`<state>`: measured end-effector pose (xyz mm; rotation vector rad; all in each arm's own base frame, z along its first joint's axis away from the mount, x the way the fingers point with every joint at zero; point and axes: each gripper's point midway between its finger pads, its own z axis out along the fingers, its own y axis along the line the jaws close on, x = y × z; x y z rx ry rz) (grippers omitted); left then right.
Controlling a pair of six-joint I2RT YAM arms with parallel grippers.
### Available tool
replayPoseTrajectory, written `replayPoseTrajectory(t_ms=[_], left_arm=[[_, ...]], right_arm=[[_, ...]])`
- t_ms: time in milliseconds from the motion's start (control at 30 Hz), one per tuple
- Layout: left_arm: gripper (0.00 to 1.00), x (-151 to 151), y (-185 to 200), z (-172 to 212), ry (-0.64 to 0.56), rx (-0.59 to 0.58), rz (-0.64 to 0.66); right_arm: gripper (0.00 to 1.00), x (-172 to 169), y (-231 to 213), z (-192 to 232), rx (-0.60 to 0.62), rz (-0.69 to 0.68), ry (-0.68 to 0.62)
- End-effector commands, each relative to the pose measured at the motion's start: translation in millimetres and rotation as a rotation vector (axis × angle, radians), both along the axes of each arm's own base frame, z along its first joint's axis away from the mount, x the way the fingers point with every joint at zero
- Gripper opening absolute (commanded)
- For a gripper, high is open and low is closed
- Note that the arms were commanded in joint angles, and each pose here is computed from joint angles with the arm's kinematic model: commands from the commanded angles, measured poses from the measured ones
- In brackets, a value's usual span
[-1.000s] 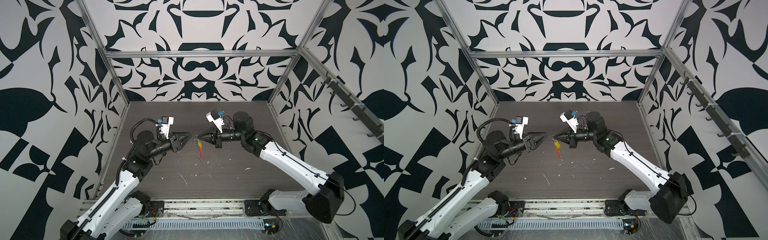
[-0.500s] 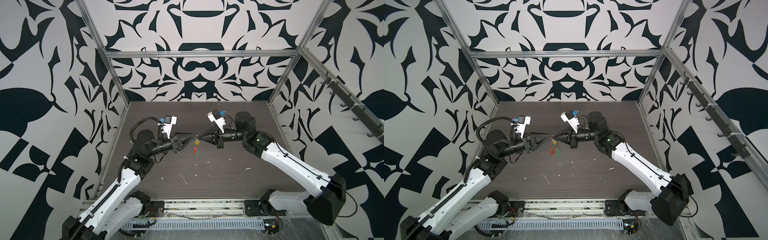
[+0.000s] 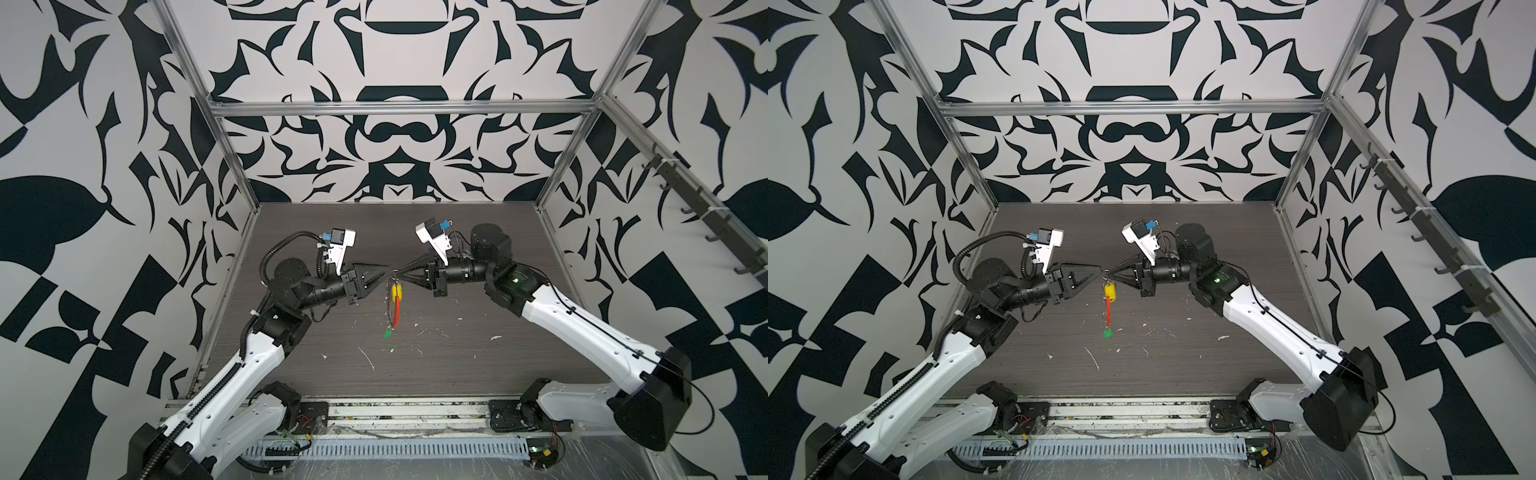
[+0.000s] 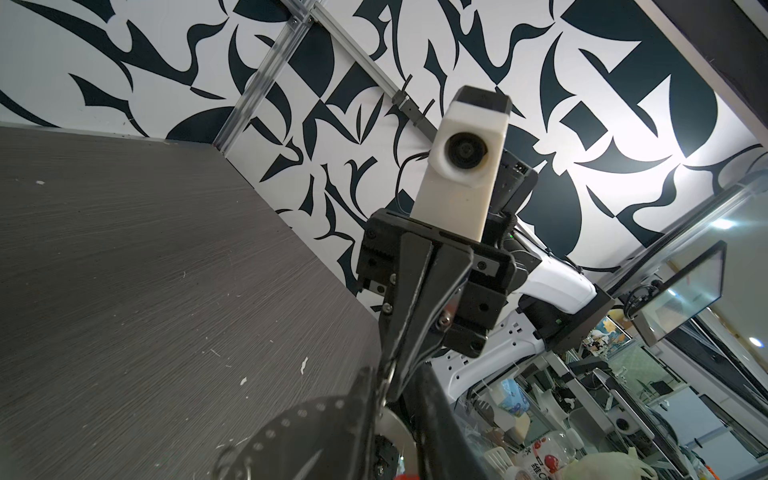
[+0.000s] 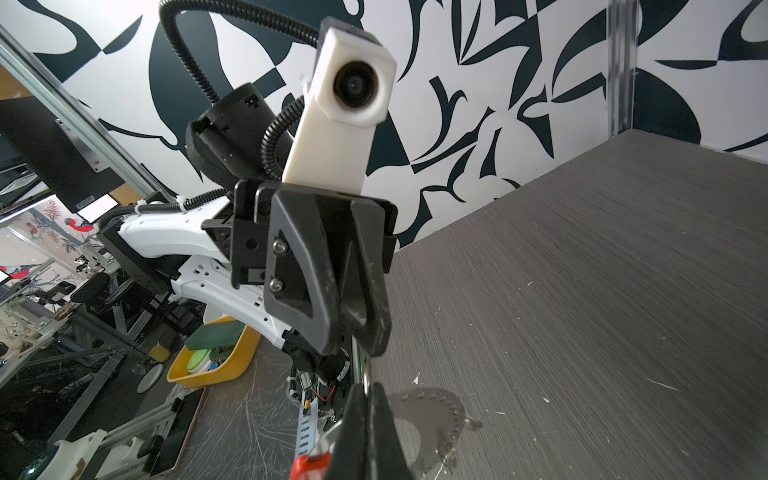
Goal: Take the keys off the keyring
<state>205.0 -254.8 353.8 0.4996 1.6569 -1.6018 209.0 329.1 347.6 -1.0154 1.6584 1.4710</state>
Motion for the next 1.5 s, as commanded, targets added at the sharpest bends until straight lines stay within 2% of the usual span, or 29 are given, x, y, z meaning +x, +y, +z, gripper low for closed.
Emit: replayPoseTrajectory(t_ms=[0, 300, 533, 667, 833, 1000, 1133, 1200, 1367, 1467], left_arm=[[0.21, -2.9, 0.4, 4.6, -0.025, -0.019, -0.015], [0.16, -7.5, -0.8, 10.0, -0.040, -0.042, -0.043], [0.16, -8.0, -1.8, 11.3, -0.042, -0.051, -0.047], [0.12, -7.7, -2.0, 12.0, -0.043, -0.054, -0.045], [0.01, -8.3, -2.5, 15.0, -0.050, -0.064, -0.041], [0.00, -8.9, -3.3, 18.9, -0.051, -0.071, -0.028], [0.00, -6.3, 0.5, 19.4, -0.056, -0.053, 0.026], [0.00, -5.3, 3.3, 19.1, -0.064, -0.037, 0.063], [0.00, -6.3, 9.0, 21.1, -0.087, -0.018, 0.116], [0.00, -7.8, 9.9, 22.9, -0.097, -0.015, 0.124]], right_arm=[[0.00, -9.2, -5.7, 32.9, 0.087, 0.010, -0.090], [0.00, -9.1, -3.5, 40.1, 0.114, 0.006, -0.093], [0.00, -9.6, 2.1, 41.3, 0.121, 0.017, -0.087], [0.00, -10.0, 4.3, 40.3, 0.119, 0.019, -0.085], [0.00, -10.6, 6.5, 38.4, 0.116, 0.019, -0.081], [0.00, -6.4, 3.4, 40.4, 0.120, -0.030, -0.083], [0.19, -3.4, -5.5, 45.2, 0.135, -0.105, -0.109], [0.26, -1.3, -11.8, 47.2, 0.144, -0.154, -0.124], [0.34, 9.9, -32.2, 50.9, 0.161, -0.320, -0.170], [0.36, 12.7, -38.0, 50.6, 0.165, -0.363, -0.175]])
